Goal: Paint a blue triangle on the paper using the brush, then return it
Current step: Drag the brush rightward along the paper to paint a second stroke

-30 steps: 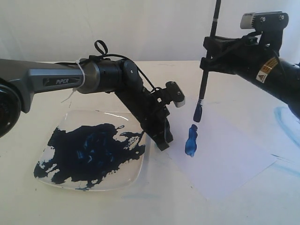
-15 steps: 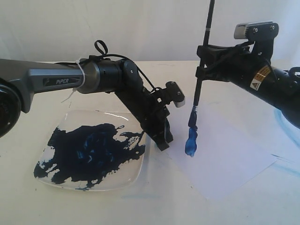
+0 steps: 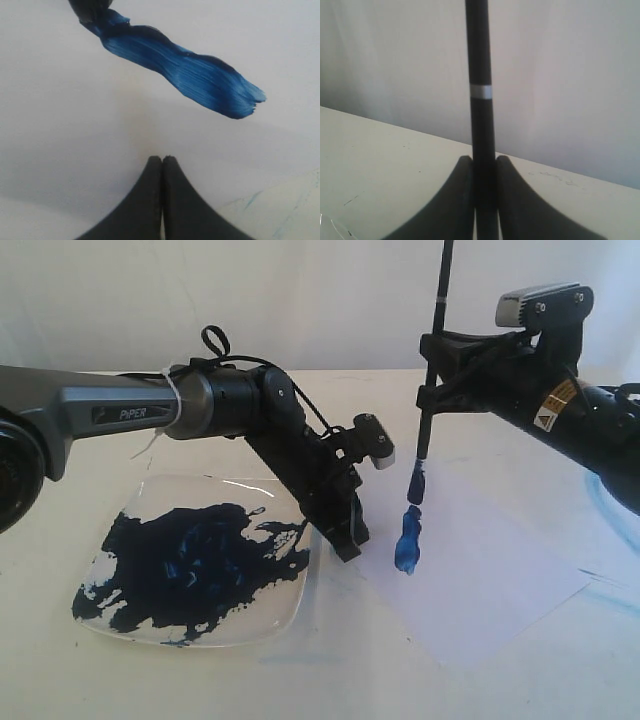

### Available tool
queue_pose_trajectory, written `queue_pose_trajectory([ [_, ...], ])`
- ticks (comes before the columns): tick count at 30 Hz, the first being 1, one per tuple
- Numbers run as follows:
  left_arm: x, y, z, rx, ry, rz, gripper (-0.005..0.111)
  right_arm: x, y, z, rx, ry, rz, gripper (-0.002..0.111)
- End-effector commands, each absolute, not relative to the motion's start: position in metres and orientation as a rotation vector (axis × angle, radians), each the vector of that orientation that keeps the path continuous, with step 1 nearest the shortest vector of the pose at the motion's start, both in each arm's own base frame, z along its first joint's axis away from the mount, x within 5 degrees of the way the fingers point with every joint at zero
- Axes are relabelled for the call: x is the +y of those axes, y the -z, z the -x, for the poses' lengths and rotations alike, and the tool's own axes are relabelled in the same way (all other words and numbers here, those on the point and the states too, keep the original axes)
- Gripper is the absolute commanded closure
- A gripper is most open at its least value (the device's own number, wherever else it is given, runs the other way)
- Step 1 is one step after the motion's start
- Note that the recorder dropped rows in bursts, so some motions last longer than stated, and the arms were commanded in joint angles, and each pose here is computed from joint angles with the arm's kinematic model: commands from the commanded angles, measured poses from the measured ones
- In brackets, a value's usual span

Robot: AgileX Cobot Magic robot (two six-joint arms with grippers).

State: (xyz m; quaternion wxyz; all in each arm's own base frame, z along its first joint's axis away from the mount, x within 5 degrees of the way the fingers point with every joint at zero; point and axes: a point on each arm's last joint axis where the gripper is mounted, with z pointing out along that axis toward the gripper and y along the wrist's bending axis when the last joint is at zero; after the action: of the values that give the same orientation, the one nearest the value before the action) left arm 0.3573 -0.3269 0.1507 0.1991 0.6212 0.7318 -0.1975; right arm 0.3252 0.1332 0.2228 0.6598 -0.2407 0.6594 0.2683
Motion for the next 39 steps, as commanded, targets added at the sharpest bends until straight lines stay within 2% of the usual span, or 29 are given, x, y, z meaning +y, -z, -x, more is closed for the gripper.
queue_pose_trajectory([
  [1,-0.3287,-0.1499,-0.3542,2.059,0.582,-1.746,0.107,0.1315,-0.2258,-0.3263,1.469,-0.600,0.539,0.108],
  [39,-0.3288,-0.1499,-0.3543,2.058,0.581,-1.744,0.107,0.1290,-0.2243,-0.3287,1.487,-0.570,0.514,0.108],
])
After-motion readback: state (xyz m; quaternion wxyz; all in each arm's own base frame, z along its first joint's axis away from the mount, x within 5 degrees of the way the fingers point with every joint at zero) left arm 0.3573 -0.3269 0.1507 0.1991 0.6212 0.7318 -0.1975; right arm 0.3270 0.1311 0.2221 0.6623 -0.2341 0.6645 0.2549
